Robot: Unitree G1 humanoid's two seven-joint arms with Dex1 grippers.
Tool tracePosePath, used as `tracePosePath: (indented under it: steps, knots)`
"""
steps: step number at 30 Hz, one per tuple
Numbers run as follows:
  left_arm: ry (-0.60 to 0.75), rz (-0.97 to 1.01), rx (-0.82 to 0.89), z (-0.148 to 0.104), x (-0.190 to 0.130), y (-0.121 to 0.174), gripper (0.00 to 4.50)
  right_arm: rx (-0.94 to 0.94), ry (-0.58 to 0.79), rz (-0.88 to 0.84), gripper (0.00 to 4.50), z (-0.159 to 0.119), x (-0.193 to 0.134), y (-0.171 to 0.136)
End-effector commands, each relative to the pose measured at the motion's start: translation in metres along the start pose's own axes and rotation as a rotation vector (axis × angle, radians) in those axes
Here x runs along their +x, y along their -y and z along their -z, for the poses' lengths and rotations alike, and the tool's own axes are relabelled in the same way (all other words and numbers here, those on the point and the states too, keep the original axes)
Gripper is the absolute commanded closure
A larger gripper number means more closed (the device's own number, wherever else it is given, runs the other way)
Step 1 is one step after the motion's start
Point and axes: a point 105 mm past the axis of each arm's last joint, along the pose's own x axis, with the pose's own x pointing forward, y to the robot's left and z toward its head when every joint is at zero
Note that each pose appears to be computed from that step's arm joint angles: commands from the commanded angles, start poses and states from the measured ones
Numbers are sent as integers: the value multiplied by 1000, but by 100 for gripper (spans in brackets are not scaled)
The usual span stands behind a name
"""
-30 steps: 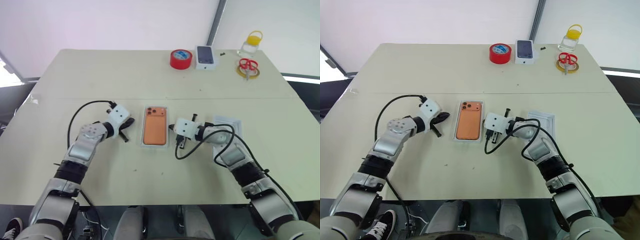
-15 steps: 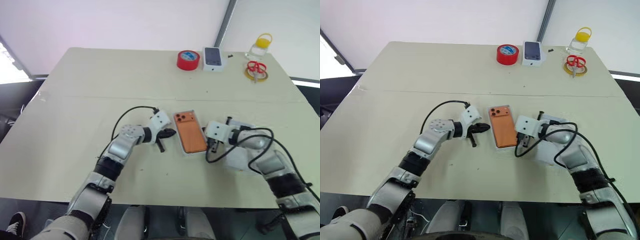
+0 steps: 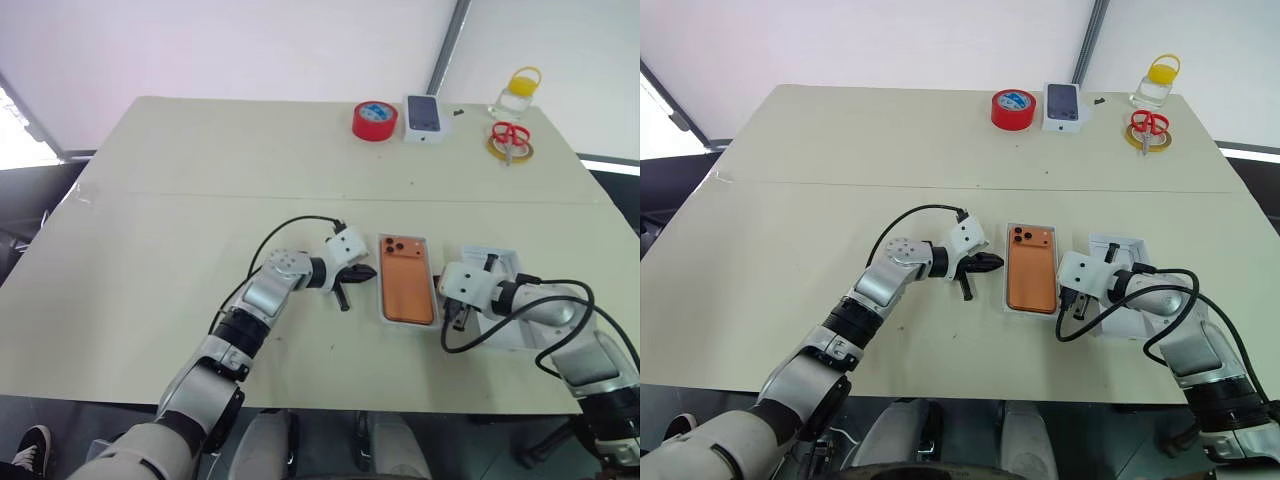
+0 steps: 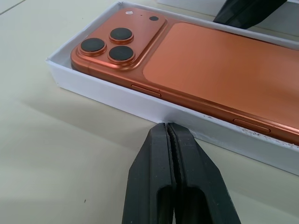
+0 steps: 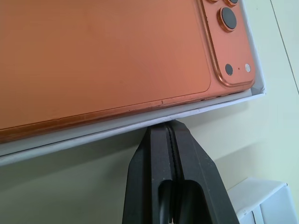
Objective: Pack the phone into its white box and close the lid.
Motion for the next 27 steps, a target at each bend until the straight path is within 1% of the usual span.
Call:
tracePosePath:
  steps: [1, 4, 10, 12, 14, 18, 23, 24, 26, 27]
  knots:
    - [61, 80, 31, -18, 11, 18, 440, -11, 36, -16, 450, -7, 1, -1]
    - [44, 56, 34, -13, 7, 13, 440, -16, 34, -35, 450, -4, -3, -5]
    - [50, -6, 34, -9, -9, 0, 440, -19, 23, 5, 450, 1, -9, 6]
    - [42, -40, 27, -4, -27, -10, 440, 31, 35, 21, 450, 1, -20, 13]
    - [46, -45, -3, -2, -40, -15, 440, 64, 28, 27, 450, 5, -30, 15]
    - [60, -65, 12, -4, -60, -18, 440, 76, -14, 23, 450, 17, -45, 8]
    - [107, -90, 32, -10, -81, -19, 440, 76, -51, 25, 450, 30, -53, 4]
    - [118, -94, 37, -11, -85, -20, 440, 87, -41, 30, 450, 29, -54, 6]
    - [115, -91, 47, -10, -98, -20, 440, 145, -12, 85, 450, 27, -62, 21]
    - [115, -90, 47, -10, -104, -21, 440, 130, -28, 77, 450, 31, -67, 22]
